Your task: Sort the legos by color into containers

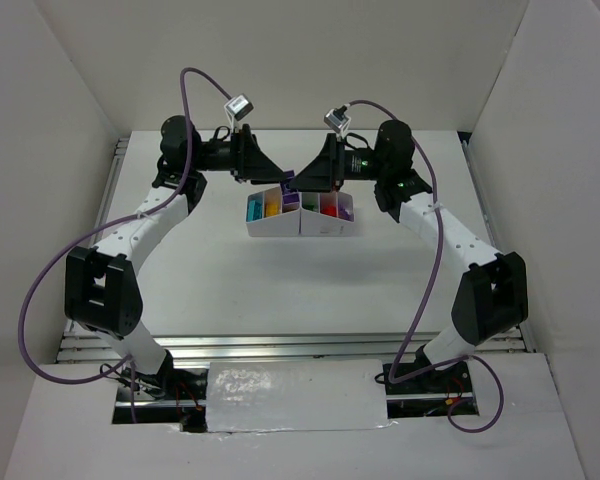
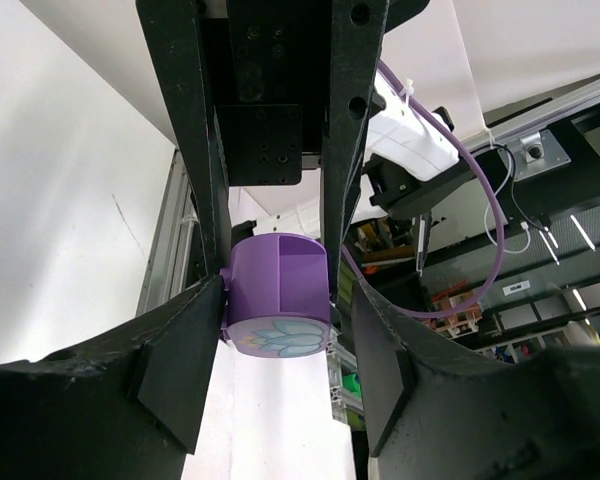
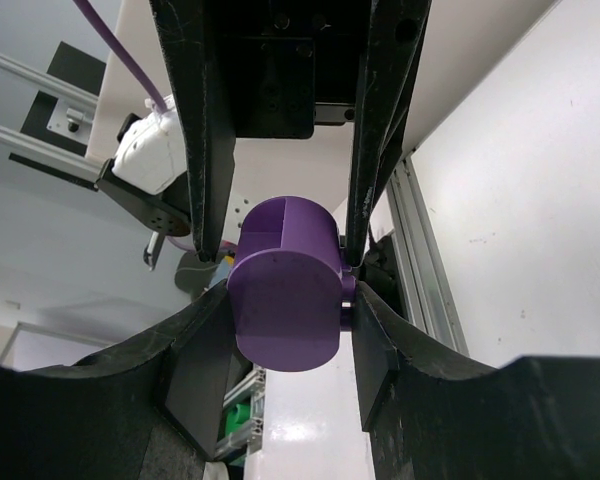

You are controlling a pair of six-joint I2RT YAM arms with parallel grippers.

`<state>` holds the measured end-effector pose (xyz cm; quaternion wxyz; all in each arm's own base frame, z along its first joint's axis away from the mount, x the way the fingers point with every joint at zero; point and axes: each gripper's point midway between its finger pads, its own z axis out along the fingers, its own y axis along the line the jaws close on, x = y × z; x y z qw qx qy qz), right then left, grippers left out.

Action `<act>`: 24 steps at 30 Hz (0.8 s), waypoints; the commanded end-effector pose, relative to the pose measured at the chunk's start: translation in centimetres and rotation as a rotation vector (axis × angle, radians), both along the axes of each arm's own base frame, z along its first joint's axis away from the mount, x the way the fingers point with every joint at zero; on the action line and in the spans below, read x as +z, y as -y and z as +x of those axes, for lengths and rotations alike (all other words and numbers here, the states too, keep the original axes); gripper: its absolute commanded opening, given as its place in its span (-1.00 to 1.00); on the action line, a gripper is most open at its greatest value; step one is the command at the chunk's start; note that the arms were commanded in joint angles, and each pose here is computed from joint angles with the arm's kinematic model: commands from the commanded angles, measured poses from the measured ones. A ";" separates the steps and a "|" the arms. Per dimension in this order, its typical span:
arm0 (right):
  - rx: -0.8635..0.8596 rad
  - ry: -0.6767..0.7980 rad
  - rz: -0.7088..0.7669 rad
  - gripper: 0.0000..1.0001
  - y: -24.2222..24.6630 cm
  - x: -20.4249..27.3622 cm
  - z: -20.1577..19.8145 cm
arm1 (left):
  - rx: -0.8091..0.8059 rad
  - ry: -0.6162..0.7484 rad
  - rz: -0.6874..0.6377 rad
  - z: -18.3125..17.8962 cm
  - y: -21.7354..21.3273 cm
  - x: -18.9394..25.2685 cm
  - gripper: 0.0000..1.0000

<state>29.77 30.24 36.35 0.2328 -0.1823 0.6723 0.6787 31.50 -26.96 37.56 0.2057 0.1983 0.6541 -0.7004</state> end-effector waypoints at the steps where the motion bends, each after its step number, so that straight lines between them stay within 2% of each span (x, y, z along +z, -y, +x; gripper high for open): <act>1: -0.039 0.157 0.072 -0.95 0.6 4.1 0.8 | -0.063 0.041 0.002 -0.9 0.2 0.4 0.28; 6: -0.044 0.154 0.084 -0.95 0.7 4.3 0.8 | -0.062 0.040 0.002 -0.8 0.1 0.3 0.13; 9: -0.047 0.155 0.080 -0.95 0.6 4.3 1.0 | -0.066 0.044 -0.001 -0.9 0.2 0.4 -0.10; 12: -0.050 0.148 0.076 -0.92 0.6 4.0 1.2 | -0.068 0.051 -0.005 -1.0 0.2 0.6 -0.53; 13: -0.049 0.143 0.075 -0.82 0.6 3.9 1.1 | -0.066 0.052 -0.005 -1.0 0.2 0.7 -0.86; 14: -0.047 0.146 0.077 -0.61 0.6 3.9 1.0 | -0.065 0.052 -0.005 -1.0 0.2 0.8 -1.00; 15: -0.042 0.142 0.077 -0.16 0.6 3.8 0.9 | -0.059 0.051 -0.003 -0.8 0.2 0.7 -1.00; 16: -0.042 0.146 0.080 -0.06 0.7 3.9 0.8 | -0.055 0.051 -0.001 -0.8 0.3 0.8 -1.00; 17: -0.029 0.153 0.084 0.29 0.6 4.0 0.6 | -0.053 0.050 0.002 -0.7 0.3 0.7 -1.00; 19: -0.020 0.149 0.081 0.84 0.6 3.9 0.5 | -0.050 0.051 0.006 -0.6 0.3 0.7 -1.00; 20: -0.019 0.145 0.077 0.99 0.6 3.8 0.6 | -0.047 0.050 0.007 -0.5 0.3 0.8 -1.00; 24: -0.049 0.135 0.045 0.99 0.7 2.8 1.1 | -0.040 0.042 0.013 -0.2 0.4 0.6 -1.00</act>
